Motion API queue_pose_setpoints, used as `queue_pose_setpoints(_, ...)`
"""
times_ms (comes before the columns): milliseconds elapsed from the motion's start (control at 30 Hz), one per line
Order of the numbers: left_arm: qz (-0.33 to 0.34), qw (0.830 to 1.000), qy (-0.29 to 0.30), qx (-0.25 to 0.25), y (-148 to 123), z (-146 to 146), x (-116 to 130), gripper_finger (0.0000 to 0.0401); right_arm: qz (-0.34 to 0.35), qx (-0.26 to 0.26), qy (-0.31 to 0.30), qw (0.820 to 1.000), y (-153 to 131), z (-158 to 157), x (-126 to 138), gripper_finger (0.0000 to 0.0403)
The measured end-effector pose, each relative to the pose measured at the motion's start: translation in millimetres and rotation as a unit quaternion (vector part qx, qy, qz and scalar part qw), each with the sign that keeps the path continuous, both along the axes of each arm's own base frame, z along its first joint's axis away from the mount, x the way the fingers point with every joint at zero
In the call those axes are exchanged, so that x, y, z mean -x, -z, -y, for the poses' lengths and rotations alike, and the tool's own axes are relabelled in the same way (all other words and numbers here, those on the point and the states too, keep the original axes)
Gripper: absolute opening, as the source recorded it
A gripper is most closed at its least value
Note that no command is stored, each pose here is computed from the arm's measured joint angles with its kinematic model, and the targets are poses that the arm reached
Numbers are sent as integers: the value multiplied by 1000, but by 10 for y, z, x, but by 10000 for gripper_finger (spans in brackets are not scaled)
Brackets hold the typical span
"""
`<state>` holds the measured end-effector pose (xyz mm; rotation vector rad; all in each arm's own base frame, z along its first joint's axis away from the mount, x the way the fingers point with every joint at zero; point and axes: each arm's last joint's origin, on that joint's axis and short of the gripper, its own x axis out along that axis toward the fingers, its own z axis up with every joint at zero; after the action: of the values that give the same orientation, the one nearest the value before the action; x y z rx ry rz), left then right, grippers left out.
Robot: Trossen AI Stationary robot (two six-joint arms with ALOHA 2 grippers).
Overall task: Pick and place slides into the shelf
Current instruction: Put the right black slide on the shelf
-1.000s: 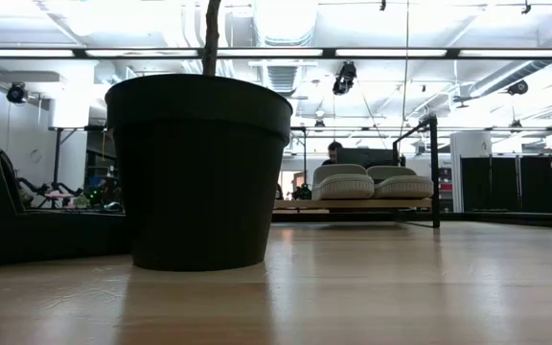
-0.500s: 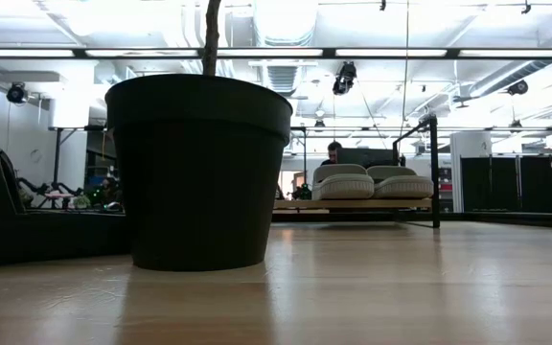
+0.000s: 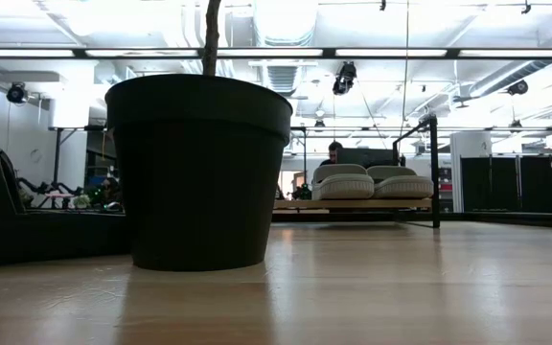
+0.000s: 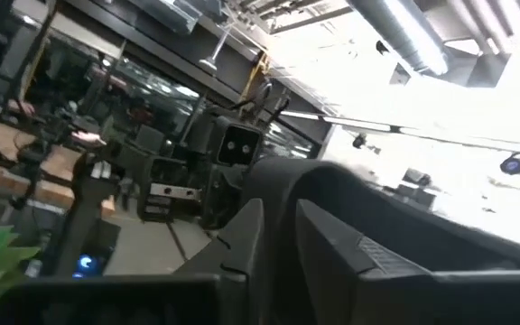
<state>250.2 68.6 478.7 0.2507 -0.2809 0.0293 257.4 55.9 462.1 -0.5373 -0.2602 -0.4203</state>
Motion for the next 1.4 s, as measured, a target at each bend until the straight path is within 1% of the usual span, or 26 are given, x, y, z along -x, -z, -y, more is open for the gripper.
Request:
queue_pose_setpoints(100, -14, 1000, -8, 10, -39, 14, 149, 24, -17, 19, 15, 1000, -45, -109, 53, 85)
queue_pose_setpoints(300, -37, 996, -5, 84, -103, 35, 425, 24, -57, 78, 58, 994, -152, -391, 228, 120)
queue_pose_setpoints(533, -71, 984, -28, 163, -71, -16, 632, 24, -101, 159, 44, 981, -167, -773, 442, 147)
queue_pose_setpoints(633, -74, 978, -19, 194, -71, -36, 679, 24, -160, 208, 69, 963, -72, -896, 462, 155)
queue_pose_setpoints(767, -73, 971, 26, 224, -90, -49, 705, 24, -254, 286, 116, 917, 101, -985, 445, 162)
queue_pose_setpoints(833, -81, 968, 52, 234, -94, -53, 701, 24, -289, 314, 138, 894, 175, -1013, 425, 164)
queue_pose_setpoints(867, -83, 965, 61, 240, -96, -55, 694, 24, -300, 323, 146, 886, 201, -1019, 418, 165)
queue_pose_setpoints(967, -94, 960, 78, 253, -79, -74, 650, 24, -314, 338, 152, 874, 247, -1041, 389, 164)
queue_pose_setpoints(1100, -98, 959, 75, 257, -59, -98, 618, 23, -337, 391, 155, 842, 343, -1125, 306, 164)
queue_pose_setpoints(1167, -98, 958, 76, 257, -57, -101, 613, 23, -343, 404, 151, 835, 387, -1159, 269, 164)
queue_pose_setpoints(1333, -100, 955, 79, 269, -52, -101, 609, 23, -349, 409, 157, 829, 409, -1178, 242, 164)
queue_pose_setpoints(1400, -99, 953, 80, 273, -57, -96, 618, 23, -351, 402, 163, 830, 404, -1163, 242, 164)
